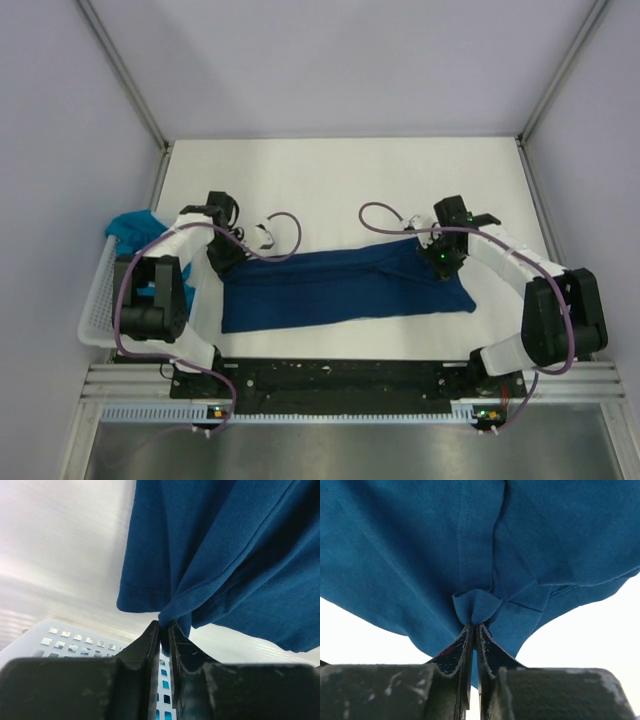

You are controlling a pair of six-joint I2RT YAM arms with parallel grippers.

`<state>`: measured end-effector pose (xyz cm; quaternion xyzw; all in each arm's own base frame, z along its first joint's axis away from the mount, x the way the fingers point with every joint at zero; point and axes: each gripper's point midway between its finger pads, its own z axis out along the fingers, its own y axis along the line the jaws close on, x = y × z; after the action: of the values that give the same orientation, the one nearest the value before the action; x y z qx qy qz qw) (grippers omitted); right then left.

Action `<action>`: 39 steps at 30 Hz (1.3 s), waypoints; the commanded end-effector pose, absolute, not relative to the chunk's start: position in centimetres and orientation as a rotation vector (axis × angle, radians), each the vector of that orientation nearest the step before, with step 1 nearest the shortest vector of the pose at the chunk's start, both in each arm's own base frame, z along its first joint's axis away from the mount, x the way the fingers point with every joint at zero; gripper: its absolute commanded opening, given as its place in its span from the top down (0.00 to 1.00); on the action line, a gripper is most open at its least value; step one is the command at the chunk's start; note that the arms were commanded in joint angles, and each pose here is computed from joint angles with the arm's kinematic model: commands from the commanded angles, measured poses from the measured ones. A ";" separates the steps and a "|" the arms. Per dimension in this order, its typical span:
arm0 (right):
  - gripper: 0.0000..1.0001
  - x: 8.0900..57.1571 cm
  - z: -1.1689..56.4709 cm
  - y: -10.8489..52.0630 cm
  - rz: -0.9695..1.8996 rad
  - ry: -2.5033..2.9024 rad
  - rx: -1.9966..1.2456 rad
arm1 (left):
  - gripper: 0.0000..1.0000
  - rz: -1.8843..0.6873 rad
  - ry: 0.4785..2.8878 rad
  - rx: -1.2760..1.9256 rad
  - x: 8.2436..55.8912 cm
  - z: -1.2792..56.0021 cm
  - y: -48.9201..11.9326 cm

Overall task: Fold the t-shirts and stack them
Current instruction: Fold the other side of the tshirt into a rectangle

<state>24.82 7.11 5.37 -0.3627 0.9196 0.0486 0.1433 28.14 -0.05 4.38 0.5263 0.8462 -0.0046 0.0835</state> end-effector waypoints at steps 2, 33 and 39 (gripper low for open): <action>0.84 23.7 5.2 6.5 0.093 2.695 -1.084 | 0.82 0.021 2.524 1.608 28.5 4.6 0.5; 0.52 33.5 6.6 13.9 0.404 2.568 -0.480 | 0.67 -0.106 2.494 1.504 29.5 5.9 -2.5; 0.48 33.4 5.4 13.9 0.411 2.576 -0.527 | 0.70 -0.079 2.554 1.523 29.0 3.6 -1.7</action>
<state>32.31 13.25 5.62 -0.1777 0.9472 0.1488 0.2215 28.47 -2.28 4.42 0.5169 0.8506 -0.0479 0.0834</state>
